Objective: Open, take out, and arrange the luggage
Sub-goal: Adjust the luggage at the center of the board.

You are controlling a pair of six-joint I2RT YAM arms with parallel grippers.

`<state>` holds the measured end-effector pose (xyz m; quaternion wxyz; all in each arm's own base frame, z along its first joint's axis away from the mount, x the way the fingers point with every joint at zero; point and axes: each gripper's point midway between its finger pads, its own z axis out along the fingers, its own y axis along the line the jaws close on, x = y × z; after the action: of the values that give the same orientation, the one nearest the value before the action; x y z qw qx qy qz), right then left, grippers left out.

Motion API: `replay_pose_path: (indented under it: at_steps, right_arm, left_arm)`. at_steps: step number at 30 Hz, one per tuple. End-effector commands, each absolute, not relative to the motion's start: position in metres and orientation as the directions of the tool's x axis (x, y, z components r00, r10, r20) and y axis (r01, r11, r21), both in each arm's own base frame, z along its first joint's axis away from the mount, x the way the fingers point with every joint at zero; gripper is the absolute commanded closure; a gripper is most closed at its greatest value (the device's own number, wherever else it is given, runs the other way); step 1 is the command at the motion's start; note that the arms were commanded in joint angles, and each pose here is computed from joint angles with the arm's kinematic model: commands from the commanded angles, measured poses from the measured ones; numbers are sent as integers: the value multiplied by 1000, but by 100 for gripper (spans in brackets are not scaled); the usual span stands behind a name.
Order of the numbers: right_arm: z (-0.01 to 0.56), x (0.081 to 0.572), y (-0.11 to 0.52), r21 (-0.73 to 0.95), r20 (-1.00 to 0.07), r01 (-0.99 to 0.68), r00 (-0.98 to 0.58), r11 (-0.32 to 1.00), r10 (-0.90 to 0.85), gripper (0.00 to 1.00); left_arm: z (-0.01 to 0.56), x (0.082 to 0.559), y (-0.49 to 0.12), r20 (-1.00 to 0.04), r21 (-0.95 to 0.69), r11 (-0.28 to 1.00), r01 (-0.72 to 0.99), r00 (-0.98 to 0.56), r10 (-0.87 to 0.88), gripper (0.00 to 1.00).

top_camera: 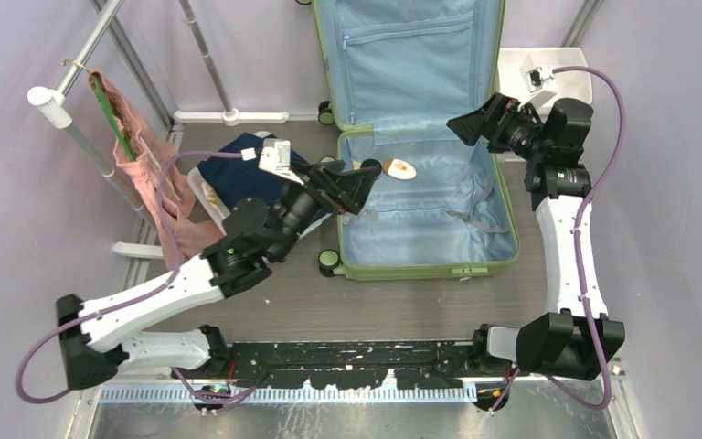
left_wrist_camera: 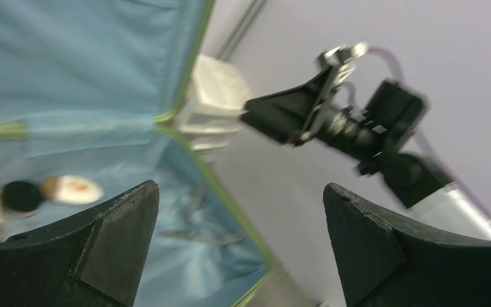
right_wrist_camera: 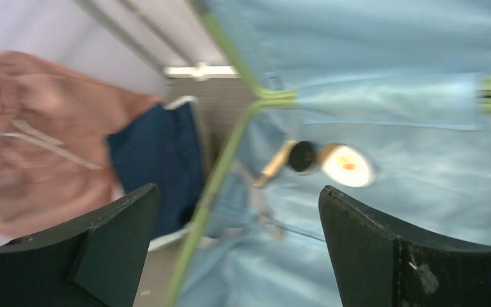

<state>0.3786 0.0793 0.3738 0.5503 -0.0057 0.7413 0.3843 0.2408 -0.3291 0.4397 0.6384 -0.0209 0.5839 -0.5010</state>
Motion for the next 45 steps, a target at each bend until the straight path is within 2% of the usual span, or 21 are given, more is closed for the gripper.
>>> replay_pose_path:
  at_steps: [1, 3, 5, 8, 12, 18, 25, 31, 38, 45]
  right_arm:
    - [327, 386, 15, 244, -910, -228, -390, 943, 141, 0]
    - [326, 389, 12, 294, -891, -249, -422, 923, 171, 0]
    - [332, 398, 10, 415, -857, -280, -439, 866, 269, 0]
    - [333, 411, -10, 522, -816, -239, -421, 819, 397, 0]
    - [311, 428, -42, 508, -820, -137, -377, 850, 430, 0]
    - [288, 441, -75, 458, -868, -119, -274, 881, 414, 0]
    - [268, 454, -92, 566, -796, -46, -288, 823, 532, 2]
    - [261, 436, -65, 639, -731, -108, -395, 762, 557, 4]
    - [254, 404, -38, 630, -735, -211, -474, 747, 486, 4]
    - [274, 399, -45, 614, -757, -209, -427, 761, 494, 0]
  left_arm:
    - [350, 241, -286, -954, -298, 807, 510, -188, -234, 0]
    - [340, 236, -270, -966, -250, 829, 501, -189, -176, 0]
    - [332, 231, -251, -963, -255, 847, 466, -200, -180, 0]
    - [320, 229, -233, -961, -259, 858, 443, -204, -185, 0]
    - [305, 228, -218, -951, -274, 858, 435, -254, -175, 0]
    - [287, 238, -215, -942, -279, 861, 426, -297, -158, 0]
    - [280, 247, -242, -921, -309, 818, 484, -368, -130, 0]
    - [284, 240, -274, -881, -415, 719, 558, -444, -164, 1]
    - [284, 234, -289, -831, -515, 621, 591, -523, -191, 2]
    - [286, 244, -284, -772, -606, 573, 552, -581, -257, 2]
